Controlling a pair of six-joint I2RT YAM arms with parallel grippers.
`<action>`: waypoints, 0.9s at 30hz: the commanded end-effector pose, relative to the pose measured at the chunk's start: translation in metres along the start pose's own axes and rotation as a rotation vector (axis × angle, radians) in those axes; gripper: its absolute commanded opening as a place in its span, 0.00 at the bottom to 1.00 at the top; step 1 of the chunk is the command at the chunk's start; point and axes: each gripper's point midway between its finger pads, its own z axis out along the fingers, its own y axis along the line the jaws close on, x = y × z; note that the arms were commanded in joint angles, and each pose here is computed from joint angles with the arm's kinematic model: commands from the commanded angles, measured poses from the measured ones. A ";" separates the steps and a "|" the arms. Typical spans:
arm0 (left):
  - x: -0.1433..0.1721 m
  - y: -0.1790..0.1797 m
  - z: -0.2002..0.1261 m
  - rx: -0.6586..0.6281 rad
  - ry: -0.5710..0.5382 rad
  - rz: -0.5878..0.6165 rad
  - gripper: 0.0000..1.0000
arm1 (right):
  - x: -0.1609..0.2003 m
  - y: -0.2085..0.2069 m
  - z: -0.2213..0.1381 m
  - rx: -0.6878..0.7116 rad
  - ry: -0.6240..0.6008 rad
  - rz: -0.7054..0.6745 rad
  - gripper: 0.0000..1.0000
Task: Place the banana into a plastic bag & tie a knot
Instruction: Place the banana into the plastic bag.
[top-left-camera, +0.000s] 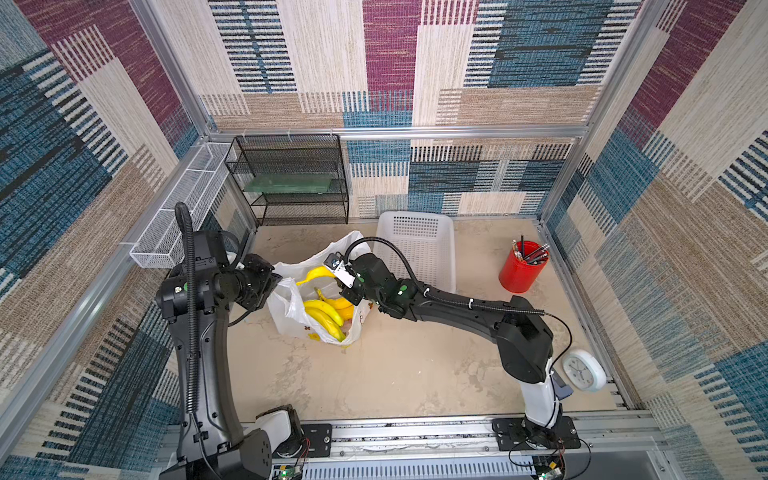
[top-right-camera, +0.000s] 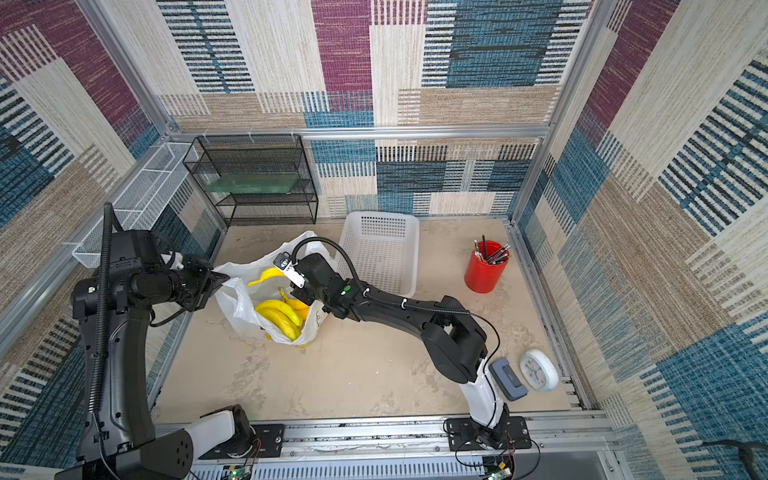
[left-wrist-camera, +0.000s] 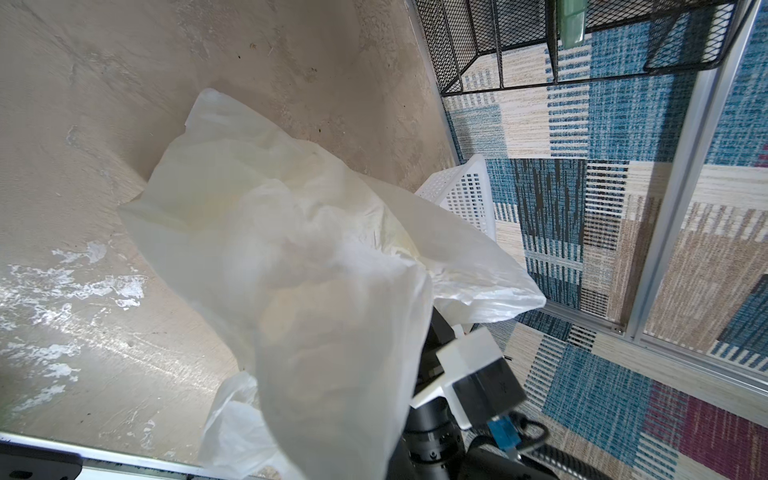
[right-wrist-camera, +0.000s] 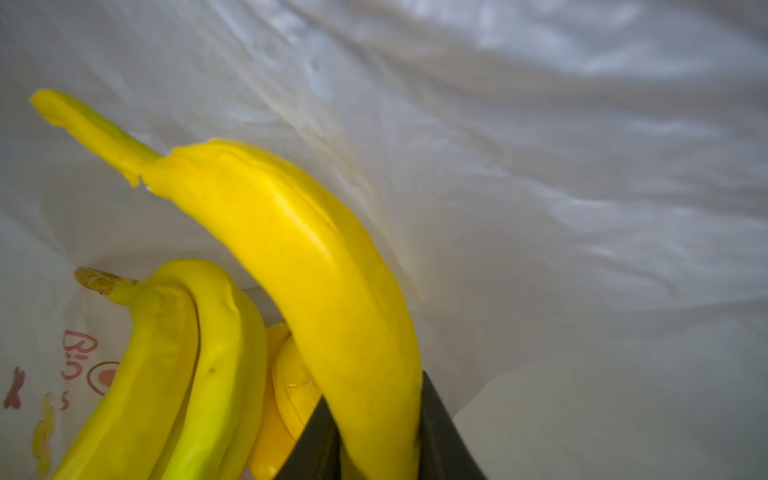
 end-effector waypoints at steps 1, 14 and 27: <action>0.000 -0.008 -0.001 0.030 0.004 0.038 0.00 | -0.002 0.004 0.010 0.002 -0.010 -0.030 0.37; 0.004 -0.006 0.002 0.023 0.013 0.040 0.00 | -0.097 -0.020 -0.069 0.051 -0.127 0.188 0.89; 0.003 -0.007 -0.002 0.026 -0.001 0.036 0.00 | 0.085 -0.131 -0.161 0.340 0.187 0.935 0.76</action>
